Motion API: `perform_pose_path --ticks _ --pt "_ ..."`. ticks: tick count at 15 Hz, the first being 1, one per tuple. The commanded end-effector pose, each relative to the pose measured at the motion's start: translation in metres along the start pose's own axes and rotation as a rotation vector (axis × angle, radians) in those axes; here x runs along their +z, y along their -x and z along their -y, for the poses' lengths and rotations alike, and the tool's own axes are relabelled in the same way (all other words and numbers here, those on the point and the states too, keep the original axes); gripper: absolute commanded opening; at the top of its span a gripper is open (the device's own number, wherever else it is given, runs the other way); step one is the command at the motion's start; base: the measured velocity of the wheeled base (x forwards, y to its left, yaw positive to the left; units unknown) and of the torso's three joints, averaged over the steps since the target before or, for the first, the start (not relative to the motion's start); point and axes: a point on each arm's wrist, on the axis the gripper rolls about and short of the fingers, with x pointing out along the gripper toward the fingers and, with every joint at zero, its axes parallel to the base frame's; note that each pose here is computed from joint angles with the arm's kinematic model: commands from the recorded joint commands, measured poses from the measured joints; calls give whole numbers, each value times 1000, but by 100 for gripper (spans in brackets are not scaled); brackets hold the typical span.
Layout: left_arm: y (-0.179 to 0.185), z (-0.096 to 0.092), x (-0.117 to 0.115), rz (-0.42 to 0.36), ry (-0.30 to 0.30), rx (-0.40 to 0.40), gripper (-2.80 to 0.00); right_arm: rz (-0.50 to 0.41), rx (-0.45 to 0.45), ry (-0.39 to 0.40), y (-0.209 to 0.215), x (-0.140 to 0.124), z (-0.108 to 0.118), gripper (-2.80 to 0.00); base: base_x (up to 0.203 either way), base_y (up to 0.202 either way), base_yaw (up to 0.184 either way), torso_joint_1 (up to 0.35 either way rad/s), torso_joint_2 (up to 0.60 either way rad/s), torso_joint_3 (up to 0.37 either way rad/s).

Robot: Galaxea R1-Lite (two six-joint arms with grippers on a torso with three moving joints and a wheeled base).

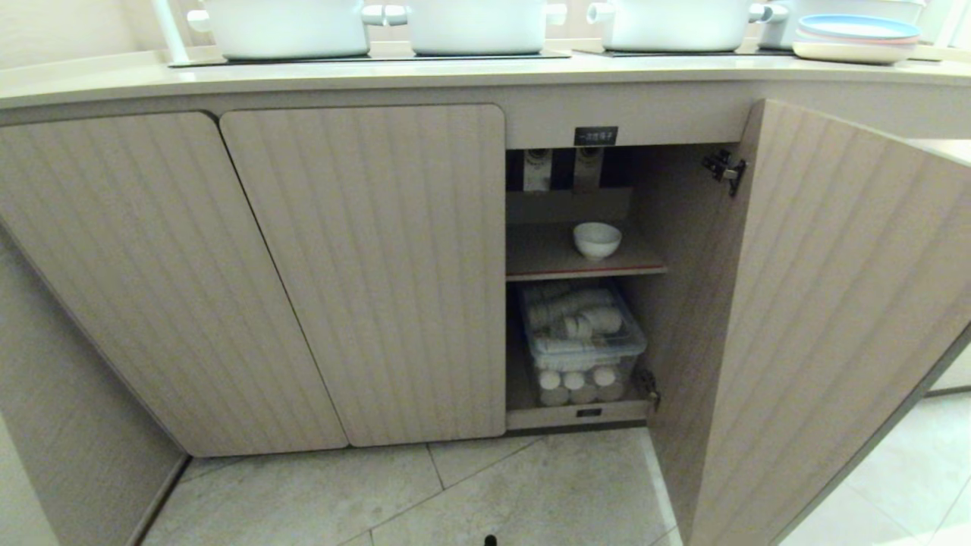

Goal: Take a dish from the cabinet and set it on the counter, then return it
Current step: Close the cabinet door

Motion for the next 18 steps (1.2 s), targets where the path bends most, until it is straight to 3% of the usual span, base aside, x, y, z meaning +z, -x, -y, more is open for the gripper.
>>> perform_pose_path --ticks 1,8,18 --pt "0 0 0 1 0 0 -280 3 28 -27 1 0 -5 -280 0 0 0 0 0 0" --pt "0 0 0 1 0 0 -280 -36 43 -237 0 -6 -7 -280 0 0 0 0 0 0" --pt "0 0 0 1 0 0 -280 -106 137 -446 -9 -14 -20 -280 0 0 0 0 0 0"
